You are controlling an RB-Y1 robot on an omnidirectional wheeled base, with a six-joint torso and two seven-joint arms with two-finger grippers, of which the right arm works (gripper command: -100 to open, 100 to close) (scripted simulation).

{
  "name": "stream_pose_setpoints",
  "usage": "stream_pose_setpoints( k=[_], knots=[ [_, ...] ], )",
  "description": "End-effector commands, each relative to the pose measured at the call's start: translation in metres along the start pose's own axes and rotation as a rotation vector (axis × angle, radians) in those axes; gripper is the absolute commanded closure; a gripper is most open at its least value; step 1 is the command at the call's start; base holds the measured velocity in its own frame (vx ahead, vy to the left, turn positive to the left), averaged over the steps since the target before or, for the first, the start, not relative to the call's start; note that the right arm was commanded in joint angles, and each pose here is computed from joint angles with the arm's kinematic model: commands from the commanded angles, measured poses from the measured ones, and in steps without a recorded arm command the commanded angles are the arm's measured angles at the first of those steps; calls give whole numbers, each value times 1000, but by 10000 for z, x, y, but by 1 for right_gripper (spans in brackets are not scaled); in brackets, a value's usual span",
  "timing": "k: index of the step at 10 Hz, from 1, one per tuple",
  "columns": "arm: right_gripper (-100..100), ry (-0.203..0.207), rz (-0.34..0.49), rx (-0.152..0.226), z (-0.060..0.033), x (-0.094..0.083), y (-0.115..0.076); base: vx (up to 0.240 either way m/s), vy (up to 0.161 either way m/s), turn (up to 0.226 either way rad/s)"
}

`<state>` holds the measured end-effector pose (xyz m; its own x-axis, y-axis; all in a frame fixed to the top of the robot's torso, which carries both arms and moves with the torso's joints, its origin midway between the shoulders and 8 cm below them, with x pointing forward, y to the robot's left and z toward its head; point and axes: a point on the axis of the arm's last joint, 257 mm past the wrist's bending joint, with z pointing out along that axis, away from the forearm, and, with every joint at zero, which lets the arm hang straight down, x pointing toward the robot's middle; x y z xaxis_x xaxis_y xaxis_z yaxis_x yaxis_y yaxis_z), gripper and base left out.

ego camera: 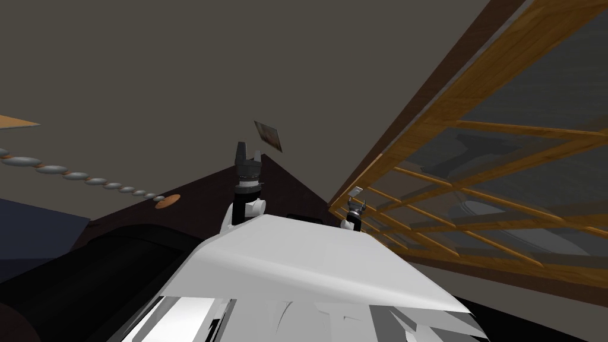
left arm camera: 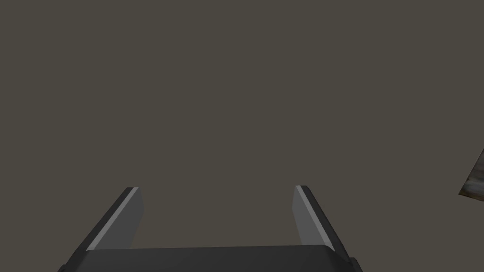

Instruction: Pull the door open

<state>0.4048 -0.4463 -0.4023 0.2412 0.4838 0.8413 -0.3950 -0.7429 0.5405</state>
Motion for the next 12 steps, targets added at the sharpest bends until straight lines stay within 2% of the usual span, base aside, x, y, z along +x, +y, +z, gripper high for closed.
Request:
stream_pose_setpoints(
  k=[1, 6, 12],
  knots=[
    [-100, -1, 44, -1, -2, 16, -20, -44, -4, 6],
    [-100, -6, 230, -3, 39, 117, -173, -51, -1, 7],
    [-100, -10, 409, -4, 70, 207, -301, -46, -4, 6]
  ],
)
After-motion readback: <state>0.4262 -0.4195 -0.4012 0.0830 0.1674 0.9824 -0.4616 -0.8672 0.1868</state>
